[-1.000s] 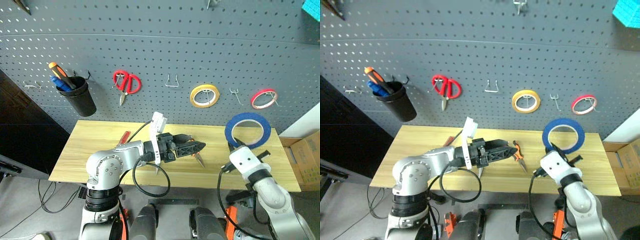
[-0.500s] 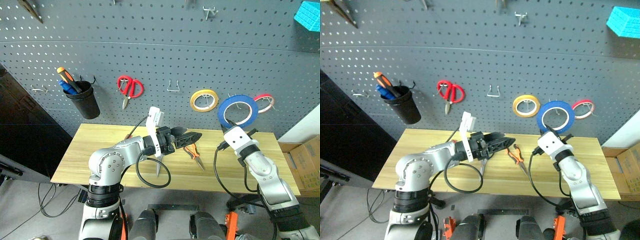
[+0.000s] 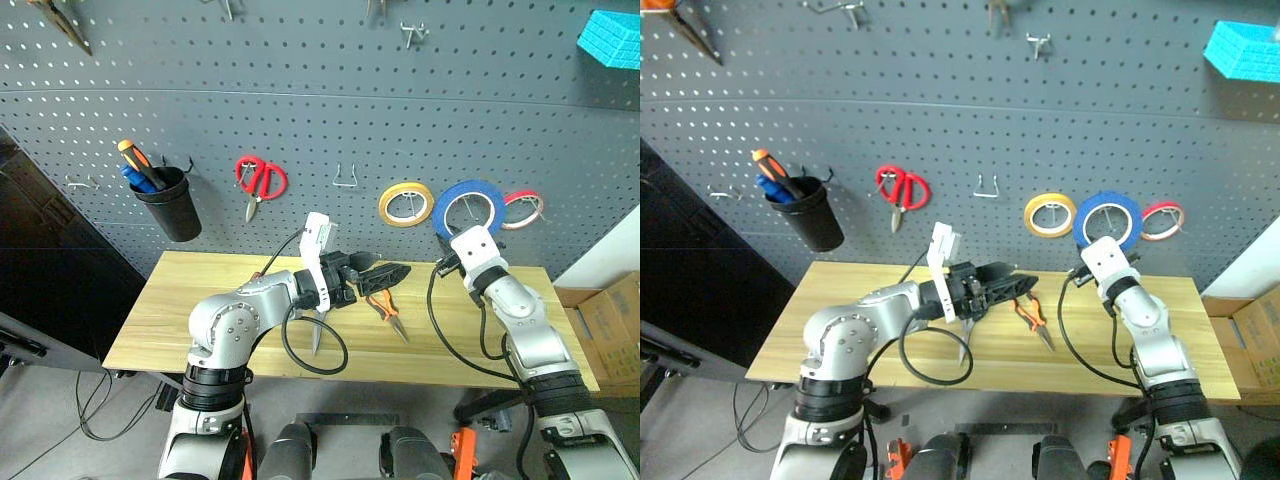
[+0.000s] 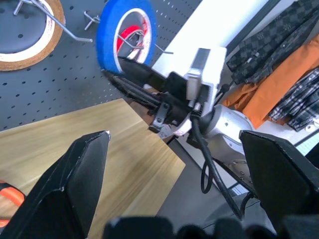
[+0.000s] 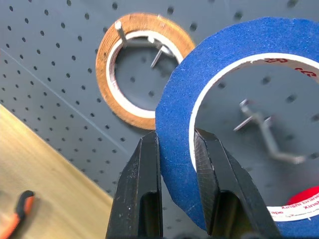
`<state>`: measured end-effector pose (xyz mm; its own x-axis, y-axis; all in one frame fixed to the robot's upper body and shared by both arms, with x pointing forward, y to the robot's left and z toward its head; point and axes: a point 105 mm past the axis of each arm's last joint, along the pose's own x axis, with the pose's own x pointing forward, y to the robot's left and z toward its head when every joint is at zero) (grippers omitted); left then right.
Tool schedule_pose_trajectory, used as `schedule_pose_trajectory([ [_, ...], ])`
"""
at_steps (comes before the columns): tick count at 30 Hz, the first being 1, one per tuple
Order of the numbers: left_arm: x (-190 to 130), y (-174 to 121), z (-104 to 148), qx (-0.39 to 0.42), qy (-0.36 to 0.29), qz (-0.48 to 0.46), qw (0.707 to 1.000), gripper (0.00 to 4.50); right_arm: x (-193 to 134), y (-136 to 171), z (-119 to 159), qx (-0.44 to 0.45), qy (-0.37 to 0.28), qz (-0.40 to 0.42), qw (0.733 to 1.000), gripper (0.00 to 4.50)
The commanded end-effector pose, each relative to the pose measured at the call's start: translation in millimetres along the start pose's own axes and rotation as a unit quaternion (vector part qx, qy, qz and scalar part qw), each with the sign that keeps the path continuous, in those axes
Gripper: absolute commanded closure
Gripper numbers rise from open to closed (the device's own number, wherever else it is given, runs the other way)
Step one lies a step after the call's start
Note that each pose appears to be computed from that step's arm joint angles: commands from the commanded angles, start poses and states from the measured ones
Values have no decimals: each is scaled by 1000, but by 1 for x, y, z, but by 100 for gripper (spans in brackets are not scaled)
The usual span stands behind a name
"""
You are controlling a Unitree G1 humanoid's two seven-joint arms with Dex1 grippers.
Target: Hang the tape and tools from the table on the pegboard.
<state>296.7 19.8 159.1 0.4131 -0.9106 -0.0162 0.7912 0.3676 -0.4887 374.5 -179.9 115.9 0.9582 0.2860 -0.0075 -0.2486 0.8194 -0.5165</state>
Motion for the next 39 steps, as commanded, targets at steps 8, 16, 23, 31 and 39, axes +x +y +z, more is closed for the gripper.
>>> schedule_pose_trajectory([
  [8,4,-11,11,19,-19,-18,999,0,-7,-12,6,18,-4,-34,999,66],
  [16,-7,7,12,27,-30,32,999,0,-36,12,-3,48,26,-28,998,1],
  [23,-37,45,-34,26,10,164,986,0,-57,65,-13,125,128,55,982,1],
  [31,-58,62,-69,-9,32,248,968,0,-25,98,-28,195,273,141,931,1],
  [39,-59,63,-70,-11,33,251,967,0,3,94,-36,247,349,153,891,1],
])
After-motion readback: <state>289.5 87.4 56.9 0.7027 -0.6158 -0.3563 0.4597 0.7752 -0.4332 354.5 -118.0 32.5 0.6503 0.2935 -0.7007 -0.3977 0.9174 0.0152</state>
